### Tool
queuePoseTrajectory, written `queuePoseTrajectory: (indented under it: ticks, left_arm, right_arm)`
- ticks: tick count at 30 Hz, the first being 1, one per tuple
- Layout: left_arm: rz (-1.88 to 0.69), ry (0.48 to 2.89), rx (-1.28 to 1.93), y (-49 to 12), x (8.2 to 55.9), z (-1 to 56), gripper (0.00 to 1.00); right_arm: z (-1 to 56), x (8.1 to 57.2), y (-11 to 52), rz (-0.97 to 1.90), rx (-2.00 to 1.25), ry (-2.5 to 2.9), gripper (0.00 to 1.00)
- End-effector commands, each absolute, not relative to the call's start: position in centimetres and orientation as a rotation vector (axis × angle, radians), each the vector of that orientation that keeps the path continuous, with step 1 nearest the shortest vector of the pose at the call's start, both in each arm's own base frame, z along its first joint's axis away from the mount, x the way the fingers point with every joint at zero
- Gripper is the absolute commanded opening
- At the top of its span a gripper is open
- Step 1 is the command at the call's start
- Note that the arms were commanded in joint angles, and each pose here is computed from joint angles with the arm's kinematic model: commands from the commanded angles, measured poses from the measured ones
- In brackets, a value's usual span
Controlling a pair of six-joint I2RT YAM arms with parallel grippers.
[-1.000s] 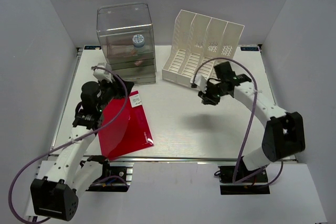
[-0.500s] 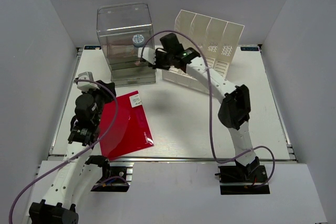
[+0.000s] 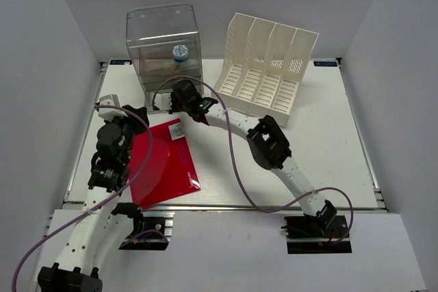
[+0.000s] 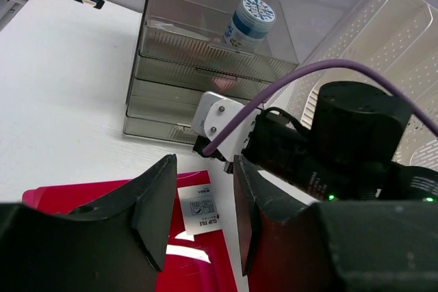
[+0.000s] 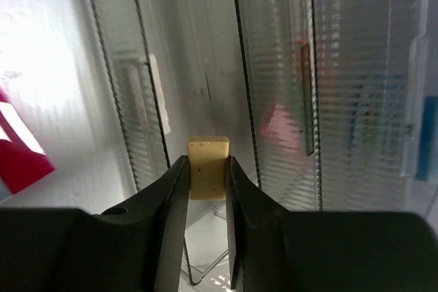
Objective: Organize the desk
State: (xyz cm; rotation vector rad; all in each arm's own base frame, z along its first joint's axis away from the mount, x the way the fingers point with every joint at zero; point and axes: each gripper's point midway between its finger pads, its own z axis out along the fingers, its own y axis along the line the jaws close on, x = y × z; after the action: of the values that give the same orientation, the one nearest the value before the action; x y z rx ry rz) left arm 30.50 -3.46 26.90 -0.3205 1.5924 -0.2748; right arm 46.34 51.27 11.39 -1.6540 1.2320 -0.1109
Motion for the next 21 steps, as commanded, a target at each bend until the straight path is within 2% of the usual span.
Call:
queuePoseTrajectory:
  ticks: [1, 2, 3, 5, 6, 7, 14, 15, 17, 19, 20, 21]
  left_arm:
    - [-0.278, 1.571, -0.309, -3.4, 30.3, 27.7, 0.49]
    - [-0.285, 1.573, -0.3, -3.7, 30.2, 27.7, 0.49]
    - [-0.286, 1.569, -0.297, -3.7, 30.2, 27.8, 0.49]
    - [-0.29, 1.57, -0.293, -3.8, 30.2, 27.8, 0.49]
    - [-0.289, 1.571, -0.297, -3.8, 30.2, 27.7, 0.49]
    - [-0.29, 1.571, -0.296, -3.8, 30.2, 27.7, 0.49]
    - [-0.284, 1.572, -0.301, -3.7, 30.2, 27.6, 0.49]
    - [-0.282, 1.573, -0.301, -3.7, 30.2, 27.6, 0.49]
    - [-0.279, 1.572, -0.303, -3.6, 30.3, 27.6, 0.49]
    - [-0.28, 1.571, -0.303, -3.6, 30.2, 27.7, 0.49]
    - [-0.28, 1.572, -0.304, -3.6, 30.2, 27.6, 0.49]
    - [-0.28, 1.572, -0.304, -3.6, 30.2, 27.6, 0.48]
  right_arm:
    - [16.4, 49.4, 50.9, -0.22, -1.464, 1.175, 0.0]
    - [16.0, 49.7, 50.6, -0.228, -1.455, 1.191, 0.0]
    - [15.8, 49.6, 50.6, -0.232, -1.451, 1.198, 0.1]
    - [15.5, 49.9, 50.3, -0.243, -1.442, 1.213, 0.22]
    - [15.5, 50.0, 50.2, -0.244, -1.437, 1.219, 0.35]
    - [15.3, 49.9, 50.1, -0.24, -1.444, 1.224, 0.4]
    - [14.8, 48.9, 50.1, -0.202, -1.497, 1.239, 0.66]
    - [14.7, 49.0, 49.9, -0.206, -1.496, 1.245, 0.67]
    - [15.7, 48.6, 50.2, -0.185, -1.481, 1.236, 0.66]
    - [16.8, 48.0, 50.4, -0.115, -1.489, 1.25, 0.55]
    - [17.4, 47.5, 50.6, -0.068, -1.501, 1.245, 0.46]
    - [17.3, 46.5, 50.9, 0.03, -1.555, 1.24, 0.13]
